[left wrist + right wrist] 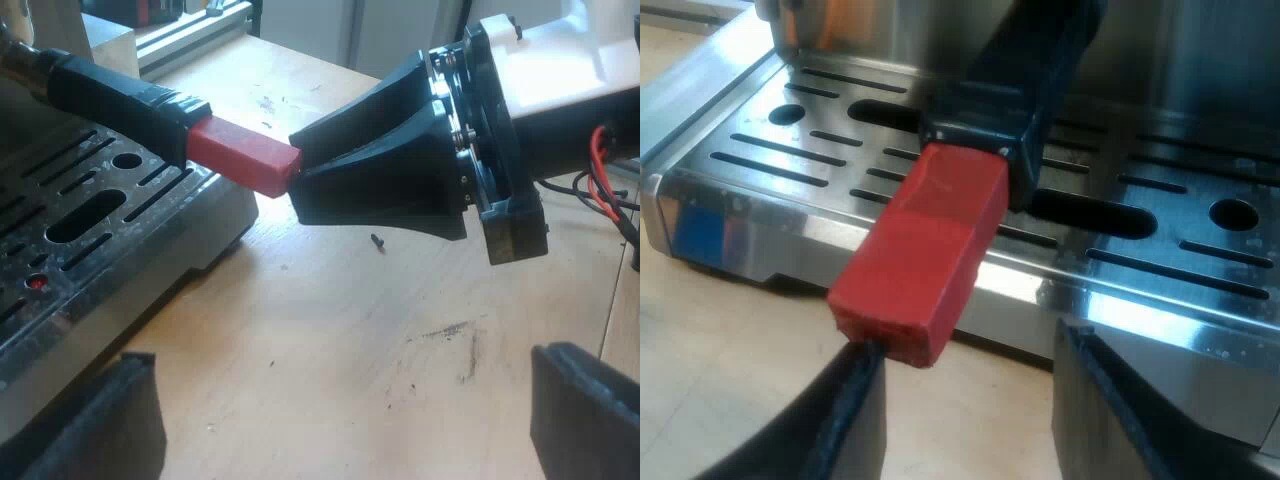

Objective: Grind coffee beans and then tamp

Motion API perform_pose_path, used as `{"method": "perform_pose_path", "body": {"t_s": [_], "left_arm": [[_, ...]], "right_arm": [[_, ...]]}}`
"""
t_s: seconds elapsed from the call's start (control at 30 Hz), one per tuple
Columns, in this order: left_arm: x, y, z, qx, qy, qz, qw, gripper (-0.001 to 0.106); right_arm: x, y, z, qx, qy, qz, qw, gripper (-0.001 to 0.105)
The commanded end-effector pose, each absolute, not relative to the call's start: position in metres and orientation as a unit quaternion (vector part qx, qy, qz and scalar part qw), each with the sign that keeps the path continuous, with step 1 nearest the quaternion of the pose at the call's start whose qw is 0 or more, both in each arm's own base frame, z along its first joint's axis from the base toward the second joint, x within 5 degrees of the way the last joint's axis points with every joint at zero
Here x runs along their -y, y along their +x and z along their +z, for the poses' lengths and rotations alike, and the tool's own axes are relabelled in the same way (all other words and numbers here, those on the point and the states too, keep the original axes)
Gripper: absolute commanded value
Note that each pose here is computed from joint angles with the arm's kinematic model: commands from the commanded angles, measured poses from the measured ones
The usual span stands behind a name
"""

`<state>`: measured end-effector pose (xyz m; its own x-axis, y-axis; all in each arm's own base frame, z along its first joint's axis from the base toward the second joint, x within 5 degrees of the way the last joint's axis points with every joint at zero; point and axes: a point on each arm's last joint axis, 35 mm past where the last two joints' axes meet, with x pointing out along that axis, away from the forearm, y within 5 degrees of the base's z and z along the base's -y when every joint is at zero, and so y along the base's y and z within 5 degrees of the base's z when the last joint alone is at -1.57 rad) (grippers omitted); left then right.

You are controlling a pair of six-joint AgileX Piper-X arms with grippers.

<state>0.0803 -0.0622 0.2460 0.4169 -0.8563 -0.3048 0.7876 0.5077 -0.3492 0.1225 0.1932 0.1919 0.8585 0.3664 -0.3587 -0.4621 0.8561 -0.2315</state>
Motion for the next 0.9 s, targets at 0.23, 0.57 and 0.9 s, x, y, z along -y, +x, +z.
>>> {"method": "perform_pose_path", "body": {"t_s": [0.23, 0.57, 0.9], "left_arm": [[0.063, 0.08, 0.248, -0.22, -0.077, -0.501, 0.834, 0.077], [0.063, 0.08, 0.248, -0.22, -0.077, -0.501, 0.834, 0.077], [0.063, 0.08, 0.248, -0.22, -0.077, -0.501, 0.834, 0.077]], "right_arm": [[-0.198, 0.113, 0.2, -0.131, -0.162, 0.15, 0.966, 0.04], [-0.204, 0.086, 0.191, -0.157, -0.186, 0.198, 0.949, 0.042], [-0.211, 0.08, 0.232, -0.145, -0.192, 0.192, 0.951, 0.063]]}}
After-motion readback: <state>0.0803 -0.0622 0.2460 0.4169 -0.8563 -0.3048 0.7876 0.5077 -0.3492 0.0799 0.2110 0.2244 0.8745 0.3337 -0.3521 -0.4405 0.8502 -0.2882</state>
